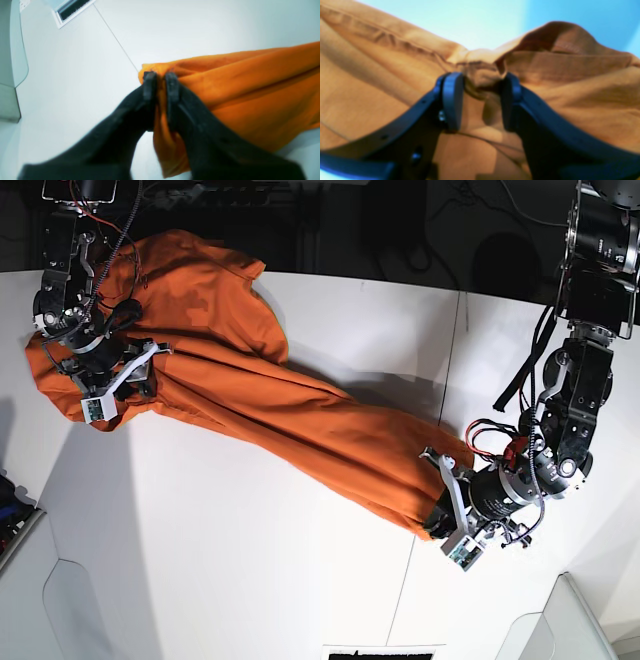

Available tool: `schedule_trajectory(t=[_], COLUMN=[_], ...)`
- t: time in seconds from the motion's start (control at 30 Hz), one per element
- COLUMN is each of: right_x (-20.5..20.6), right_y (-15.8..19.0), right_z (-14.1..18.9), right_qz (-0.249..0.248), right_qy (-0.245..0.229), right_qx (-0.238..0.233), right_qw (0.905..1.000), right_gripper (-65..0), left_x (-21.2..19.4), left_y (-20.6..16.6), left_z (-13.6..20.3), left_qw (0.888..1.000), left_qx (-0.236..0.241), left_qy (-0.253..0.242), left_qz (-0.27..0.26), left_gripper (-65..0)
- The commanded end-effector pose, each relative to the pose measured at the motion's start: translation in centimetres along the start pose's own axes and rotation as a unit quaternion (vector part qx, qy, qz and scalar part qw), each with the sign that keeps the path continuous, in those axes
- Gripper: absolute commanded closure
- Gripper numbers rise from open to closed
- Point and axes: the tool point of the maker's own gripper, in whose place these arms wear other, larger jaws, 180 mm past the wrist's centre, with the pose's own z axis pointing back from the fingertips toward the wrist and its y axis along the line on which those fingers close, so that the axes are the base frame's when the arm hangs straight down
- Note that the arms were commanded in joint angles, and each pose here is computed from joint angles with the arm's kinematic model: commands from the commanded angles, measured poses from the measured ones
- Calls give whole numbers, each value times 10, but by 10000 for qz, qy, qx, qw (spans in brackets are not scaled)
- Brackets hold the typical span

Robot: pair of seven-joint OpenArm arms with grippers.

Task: Layout the t-shirt on the table in an organized manner, then fold the t-shirt properly
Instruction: 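Lift the held shirt end with the left gripper and pull it outward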

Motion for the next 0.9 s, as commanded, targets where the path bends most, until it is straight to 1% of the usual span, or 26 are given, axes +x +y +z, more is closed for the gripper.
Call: schedule_trajectory(t=[0.0, 0.1, 0.23, 0.3, 0.4, 0.47, 0.6, 0.7, 0.8, 0.87], right_x=[11, 11, 11, 11, 11, 11, 11, 11, 11, 11], right_y=[-6, -6, -6, -6, -6, -6, -6, -6, -6, -6], right_z=[2, 2, 2, 2, 2, 2, 2, 2, 2, 2], right_qz=[31, 30, 32, 31, 30, 30, 31, 31, 32, 31], right_qy=[-133, -134, -131, -130, -132, -134, -133, -133, -133, -137], right_qx=[-77, -76, -78, -77, -76, -76, -77, -77, -78, -77], right_qw=[9999, 9999, 9999, 9999, 9999, 9999, 9999, 9999, 9999, 9999], right_gripper=[-255, -255, -255, -255, -255, -255, -255, -255, -255, -255], left_x=[14, 6, -1, 1, 8, 4, -20, -43, -66, -76], left_y=[11, 3, -2, 2, 16, 26, 34, 32, 33, 26], left_z=[5, 5, 4, 4, 3, -2, -31, -51, -50, -44], left_qw=[9997, 9999, 10000, 9998, 9983, 9972, 9959, 9941, 9910, 9897], left_qx=[129, 19, -40, 69, 442, 629, 623, 486, 404, 117], left_qy=[-184, -101, -66, -151, -372, -357, 18, 465, 896, 1104], left_qz=[-54, -49, -19, 63, 105, 179, 650, 850, 905, 899], left_gripper=[-144, -176, -286, -297, -297, -297, -297, -296, -294, -294])
